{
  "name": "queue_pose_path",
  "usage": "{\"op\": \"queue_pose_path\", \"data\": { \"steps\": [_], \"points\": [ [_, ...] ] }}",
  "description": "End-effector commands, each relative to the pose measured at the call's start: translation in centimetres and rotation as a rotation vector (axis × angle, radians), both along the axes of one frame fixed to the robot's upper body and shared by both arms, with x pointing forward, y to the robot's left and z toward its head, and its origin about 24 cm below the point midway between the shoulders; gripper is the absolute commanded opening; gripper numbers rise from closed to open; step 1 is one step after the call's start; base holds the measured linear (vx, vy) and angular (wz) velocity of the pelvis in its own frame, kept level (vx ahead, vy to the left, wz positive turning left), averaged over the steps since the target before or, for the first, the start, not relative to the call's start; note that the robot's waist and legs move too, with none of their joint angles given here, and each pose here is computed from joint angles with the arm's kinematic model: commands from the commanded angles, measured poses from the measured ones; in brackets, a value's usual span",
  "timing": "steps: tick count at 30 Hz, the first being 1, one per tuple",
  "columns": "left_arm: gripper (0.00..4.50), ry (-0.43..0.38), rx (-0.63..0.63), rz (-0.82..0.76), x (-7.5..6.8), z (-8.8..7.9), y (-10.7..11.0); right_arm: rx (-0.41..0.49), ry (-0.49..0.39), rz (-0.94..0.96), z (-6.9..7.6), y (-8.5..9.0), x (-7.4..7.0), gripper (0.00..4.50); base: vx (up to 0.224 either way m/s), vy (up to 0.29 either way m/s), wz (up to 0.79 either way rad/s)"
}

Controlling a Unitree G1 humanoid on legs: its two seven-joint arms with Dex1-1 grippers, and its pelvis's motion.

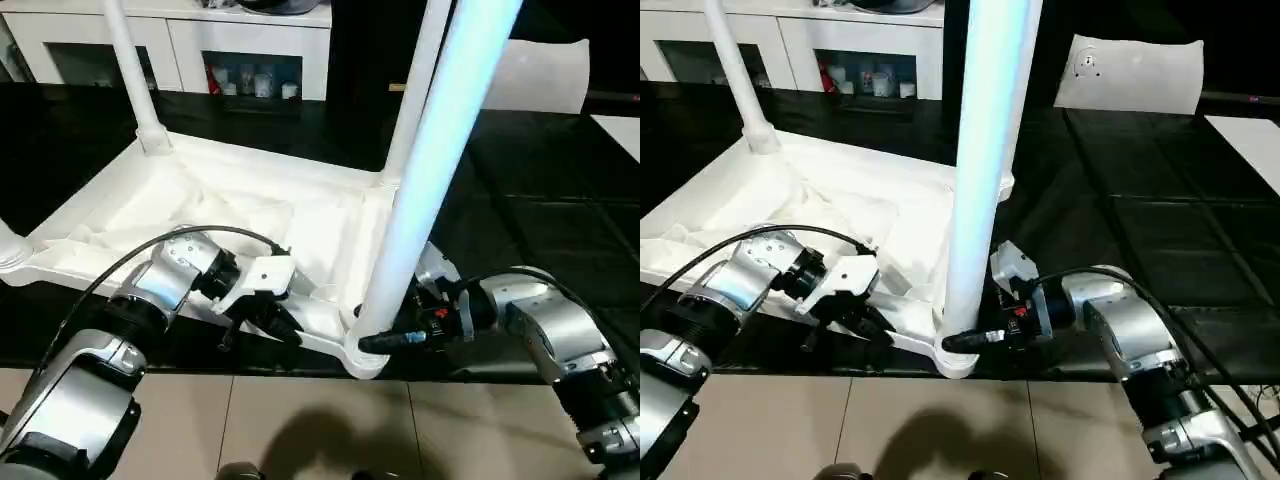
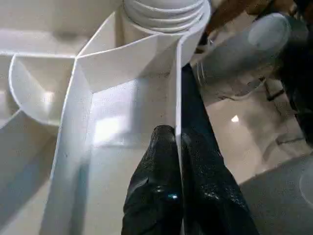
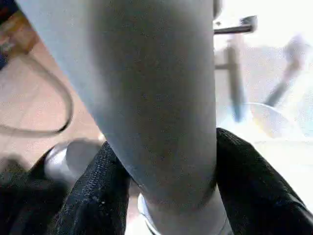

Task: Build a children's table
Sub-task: Rotate leg to tighten

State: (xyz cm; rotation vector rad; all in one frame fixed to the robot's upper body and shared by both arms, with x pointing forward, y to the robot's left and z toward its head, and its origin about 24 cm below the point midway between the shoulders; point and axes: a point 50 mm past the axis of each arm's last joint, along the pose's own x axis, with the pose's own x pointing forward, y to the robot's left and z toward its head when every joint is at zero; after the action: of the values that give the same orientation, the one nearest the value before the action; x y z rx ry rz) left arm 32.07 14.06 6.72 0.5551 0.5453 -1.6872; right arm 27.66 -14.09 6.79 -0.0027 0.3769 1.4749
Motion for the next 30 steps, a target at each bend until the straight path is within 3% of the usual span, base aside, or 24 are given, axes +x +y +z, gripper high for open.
{"op": "queue_pose_path", "data": {
  "steps": [1, 5, 10, 13, 18, 21, 22, 23, 26, 27, 30],
  "points": [
    [0.0, -0.066, -0.066, 0.053, 1.1, 1.3, -1.9, 0.027, 0.032, -0.038, -0.4, 1.3, -0.2, 2.1, 0.0, 0.0, 0.0],
    [0.0, -0.091, -0.158, 0.244, 2.3, 1.7, -3.7, 0.019, 0.016, -0.337, -1.9, 3.5, 1.2, 2.09, 0.0, 0.0, 0.0],
    [0.0, -0.132, -0.255, 0.522, 4.0, 2.3, -6.7, 0.008, 0.068, -0.676, -3.1, 6.9, 2.9, 2.06, 0.0, 0.0, 0.0],
    [0.0, -0.145, -0.284, 0.614, 4.4, 2.4, -8.1, -0.006, 0.065, -0.799, -3.1, 8.3, 3.6, 2.05, 0.0, 0.0, 0.0],
    [0.0, -0.149, -0.302, 0.658, 4.2, 2.5, -10.0, 0.029, 0.035, -0.897, -1.9, 10.9, 4.5, 2.05, 0.0, 0.0, 0.0],
    [0.0, -0.164, -0.292, 0.648, 4.0, 2.4, -10.0, 0.066, 0.008, -0.925, -1.4, 10.7, 4.8, 2.05, 0.018, -0.002, 0.01],
    [0.0, -0.164, -0.292, 0.648, 4.0, 2.4, -10.0, 0.066, 0.008, -0.925, -1.4, 10.7, 4.8, 2.57, 0.0, 0.0, 0.0],
    [0.0, -0.166, -0.284, 0.643, 4.0, 2.3, -9.9, 0.069, 0.005, -0.941, -1.4, 10.4, 4.8, 2.7, 0.0, 0.0, 0.0],
    [0.0, -0.178, -0.256, 0.603, 3.7, 1.8, -8.9, 0.076, -0.025, -0.925, -1.6, 8.9, 4.6, 2.76, 0.0, 0.0, 0.0],
    [0.0, -0.177, -0.236, 0.593, 3.7, 1.6, -8.4, 0.086, -0.041, -0.903, -1.5, 8.2, 4.4, 3.08, 0.0, 0.0, 0.0],
    [0.0, -0.172, -0.212, 0.567, 3.5, 1.3, -7.7, 0.096, -0.063, -0.881, -1.5, 7.0, 4.1, 3.21, 0.0, 0.0, 0.0]
  ]
}}
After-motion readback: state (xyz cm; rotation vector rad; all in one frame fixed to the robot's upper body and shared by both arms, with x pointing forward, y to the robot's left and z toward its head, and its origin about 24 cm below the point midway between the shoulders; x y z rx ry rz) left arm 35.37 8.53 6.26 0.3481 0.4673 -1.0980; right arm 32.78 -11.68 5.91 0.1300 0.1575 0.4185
